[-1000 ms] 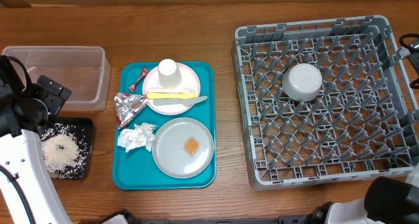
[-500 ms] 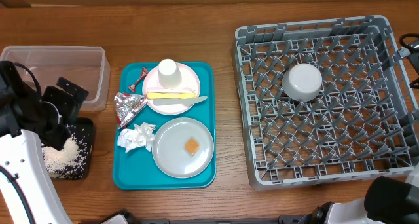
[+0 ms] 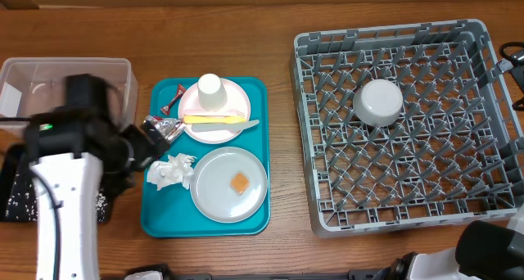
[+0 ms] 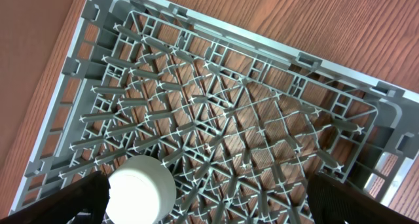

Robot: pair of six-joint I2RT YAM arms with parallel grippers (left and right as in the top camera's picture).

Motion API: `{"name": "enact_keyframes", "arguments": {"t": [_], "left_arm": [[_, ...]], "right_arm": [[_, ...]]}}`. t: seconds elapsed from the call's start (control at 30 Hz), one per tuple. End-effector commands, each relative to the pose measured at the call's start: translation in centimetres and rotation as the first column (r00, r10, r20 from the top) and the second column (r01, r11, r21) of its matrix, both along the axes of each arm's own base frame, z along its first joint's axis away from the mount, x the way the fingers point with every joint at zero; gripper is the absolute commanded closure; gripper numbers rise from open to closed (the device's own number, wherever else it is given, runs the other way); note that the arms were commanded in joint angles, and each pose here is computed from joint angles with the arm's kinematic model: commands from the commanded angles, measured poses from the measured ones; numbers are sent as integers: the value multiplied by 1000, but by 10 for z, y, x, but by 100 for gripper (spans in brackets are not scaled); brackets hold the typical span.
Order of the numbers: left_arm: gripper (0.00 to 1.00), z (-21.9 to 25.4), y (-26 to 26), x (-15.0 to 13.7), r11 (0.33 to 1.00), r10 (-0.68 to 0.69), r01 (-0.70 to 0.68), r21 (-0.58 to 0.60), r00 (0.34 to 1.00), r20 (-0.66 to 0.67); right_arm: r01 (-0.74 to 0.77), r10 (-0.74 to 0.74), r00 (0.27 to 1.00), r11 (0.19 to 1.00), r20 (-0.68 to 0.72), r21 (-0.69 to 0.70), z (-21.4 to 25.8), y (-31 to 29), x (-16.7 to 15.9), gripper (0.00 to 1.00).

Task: Sort waste into correct bins and load items into the dishwasher rack
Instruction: 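Move the left gripper to the crumpled white tissue and grasp it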

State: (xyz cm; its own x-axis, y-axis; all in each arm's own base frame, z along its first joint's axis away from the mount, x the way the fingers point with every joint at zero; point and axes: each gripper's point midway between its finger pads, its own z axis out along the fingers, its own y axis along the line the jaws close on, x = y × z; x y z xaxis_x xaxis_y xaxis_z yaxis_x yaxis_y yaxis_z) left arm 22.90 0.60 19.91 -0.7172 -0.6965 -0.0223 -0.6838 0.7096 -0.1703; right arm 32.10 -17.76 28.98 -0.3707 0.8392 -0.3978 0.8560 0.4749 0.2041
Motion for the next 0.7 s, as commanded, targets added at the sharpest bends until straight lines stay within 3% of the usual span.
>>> {"name": "enact_keyframes", "arguments": {"t": [0.0, 0.27, 0.53, 0.67], "left_arm": [[0, -19, 5, 0, 979, 153, -146, 141, 988, -37], [0, -65, -5, 17, 972, 201, -186, 144, 974, -102], [0, -112, -33, 40, 991, 135, -136, 9, 967, -214], [3, -130, -35, 41, 991, 132, -136, 5, 953, -271]], "right_arm": [[6, -6, 1000, 1000, 11, -2, 3, -1, 1, 0], [6, -6, 1000, 1000, 10, -2, 3, -1, 1, 0], [6, -6, 1000, 1000, 11, -2, 3, -1, 1, 0], [6, -6, 1000, 1000, 11, -2, 3, -1, 1, 0]]}}
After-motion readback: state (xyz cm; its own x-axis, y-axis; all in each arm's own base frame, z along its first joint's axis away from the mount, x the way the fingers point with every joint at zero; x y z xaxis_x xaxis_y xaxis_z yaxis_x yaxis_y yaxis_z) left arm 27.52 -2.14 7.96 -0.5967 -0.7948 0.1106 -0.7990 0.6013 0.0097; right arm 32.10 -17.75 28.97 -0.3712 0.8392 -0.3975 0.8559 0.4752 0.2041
